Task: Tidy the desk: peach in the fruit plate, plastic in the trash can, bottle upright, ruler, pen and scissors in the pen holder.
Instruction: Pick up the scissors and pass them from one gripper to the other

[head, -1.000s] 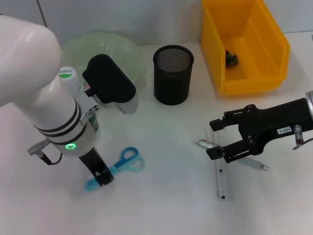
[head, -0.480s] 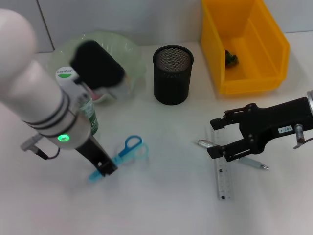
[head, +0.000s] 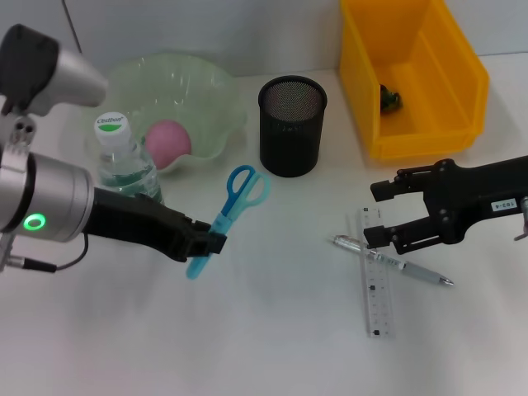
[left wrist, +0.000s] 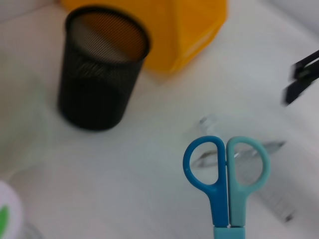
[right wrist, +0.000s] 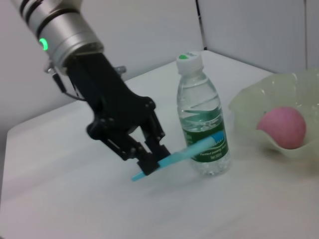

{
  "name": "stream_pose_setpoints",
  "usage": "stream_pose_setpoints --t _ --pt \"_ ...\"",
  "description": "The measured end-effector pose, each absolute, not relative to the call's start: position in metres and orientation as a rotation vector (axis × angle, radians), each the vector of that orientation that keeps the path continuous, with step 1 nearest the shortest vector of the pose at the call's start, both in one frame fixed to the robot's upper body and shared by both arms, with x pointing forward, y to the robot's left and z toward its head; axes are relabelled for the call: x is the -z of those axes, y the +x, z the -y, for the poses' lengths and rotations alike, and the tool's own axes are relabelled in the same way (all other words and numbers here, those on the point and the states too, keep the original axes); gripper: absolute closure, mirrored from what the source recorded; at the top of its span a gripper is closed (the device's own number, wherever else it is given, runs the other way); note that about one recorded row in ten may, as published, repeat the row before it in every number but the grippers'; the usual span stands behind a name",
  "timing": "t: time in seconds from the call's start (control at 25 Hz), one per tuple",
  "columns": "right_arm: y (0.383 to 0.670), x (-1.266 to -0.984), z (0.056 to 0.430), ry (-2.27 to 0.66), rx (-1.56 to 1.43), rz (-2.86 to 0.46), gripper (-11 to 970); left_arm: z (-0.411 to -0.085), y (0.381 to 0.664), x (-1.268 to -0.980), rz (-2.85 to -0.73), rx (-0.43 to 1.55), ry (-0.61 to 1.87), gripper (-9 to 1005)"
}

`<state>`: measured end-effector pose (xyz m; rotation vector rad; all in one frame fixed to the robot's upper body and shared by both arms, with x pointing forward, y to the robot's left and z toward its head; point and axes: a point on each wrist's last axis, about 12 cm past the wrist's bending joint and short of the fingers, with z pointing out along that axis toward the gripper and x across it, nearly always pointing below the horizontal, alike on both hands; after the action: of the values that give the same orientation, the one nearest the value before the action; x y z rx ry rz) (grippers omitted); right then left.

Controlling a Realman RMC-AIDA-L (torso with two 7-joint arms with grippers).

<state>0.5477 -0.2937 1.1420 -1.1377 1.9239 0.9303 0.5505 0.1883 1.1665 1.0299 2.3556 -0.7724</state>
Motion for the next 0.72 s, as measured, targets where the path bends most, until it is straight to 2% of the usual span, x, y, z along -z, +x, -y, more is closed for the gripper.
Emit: stream_pose_setpoints --t 0.28,0.72 --pt "0.547 -1.144 0.298 -1.111 -0.934 -1.915 140 -0.193 0.536 -1.162 -2.166 0.926 0.987 768" --pt "0.545 -1.142 0.304 -1.086 -0.930 -1.929 140 -0.201 0.529 -1.151 -1.690 1.141 0.852 765"
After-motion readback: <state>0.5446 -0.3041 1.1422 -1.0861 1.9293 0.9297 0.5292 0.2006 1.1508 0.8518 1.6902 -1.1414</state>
